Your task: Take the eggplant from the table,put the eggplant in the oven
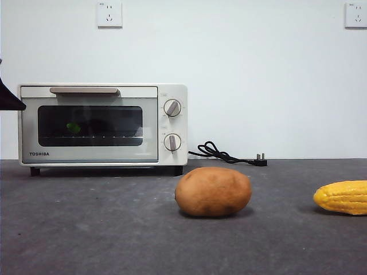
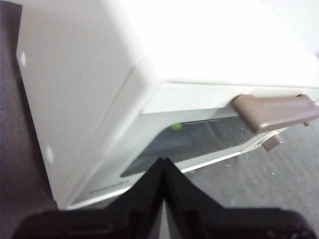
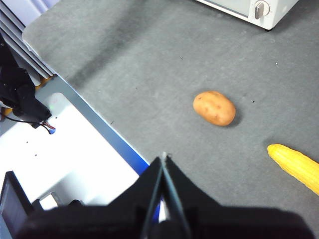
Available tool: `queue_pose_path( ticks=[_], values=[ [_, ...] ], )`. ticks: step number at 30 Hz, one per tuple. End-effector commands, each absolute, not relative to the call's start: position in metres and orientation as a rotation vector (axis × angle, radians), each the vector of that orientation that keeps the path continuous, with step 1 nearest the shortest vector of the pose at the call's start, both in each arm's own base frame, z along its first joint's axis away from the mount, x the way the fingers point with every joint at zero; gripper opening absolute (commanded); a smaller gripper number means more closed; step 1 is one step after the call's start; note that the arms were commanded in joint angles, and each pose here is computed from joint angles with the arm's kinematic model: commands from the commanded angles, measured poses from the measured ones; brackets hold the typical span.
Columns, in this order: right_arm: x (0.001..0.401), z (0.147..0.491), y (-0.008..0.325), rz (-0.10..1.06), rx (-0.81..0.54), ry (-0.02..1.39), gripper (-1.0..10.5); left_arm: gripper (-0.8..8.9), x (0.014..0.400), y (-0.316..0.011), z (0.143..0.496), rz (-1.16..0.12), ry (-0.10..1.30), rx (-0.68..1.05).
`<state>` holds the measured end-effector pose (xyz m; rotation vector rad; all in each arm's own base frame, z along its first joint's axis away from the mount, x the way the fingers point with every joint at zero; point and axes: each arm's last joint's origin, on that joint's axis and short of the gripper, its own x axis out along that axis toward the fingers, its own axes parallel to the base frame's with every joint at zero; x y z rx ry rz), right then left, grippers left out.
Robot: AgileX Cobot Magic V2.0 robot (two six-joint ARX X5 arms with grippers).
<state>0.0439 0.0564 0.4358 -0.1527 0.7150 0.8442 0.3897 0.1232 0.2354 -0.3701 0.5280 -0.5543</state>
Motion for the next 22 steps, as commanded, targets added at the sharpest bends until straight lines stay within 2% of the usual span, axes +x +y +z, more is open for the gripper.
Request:
queue_pose_path(
  ticks=[1, 7, 12, 22],
  values=[
    [0.044, 0.432, 0.056, 0.831, -0.158, 0.748, -0.1, -0.06, 0.382, 0.118, 0.253, -0.536, 0.521, -0.359],
    [0.044, 0.432, 0.056, 0.832, -0.159, 0.747, 0.0, -0.06, 0.357, 0.097, 0.297, -0.502, 0.519, -0.317],
    [0.044, 0.432, 0.056, 0.832, -0.159, 0.747, 0.0, -0.06, 0.325, 0.07, 0.338, -0.546, 0.496, -0.285],
    [0.044, 0.432, 0.056, 0.836, -0.169, 0.743, 0.0, -0.06, 0.228, 0.021, 0.397, -0.543, 0.547, -0.228]
  ],
)
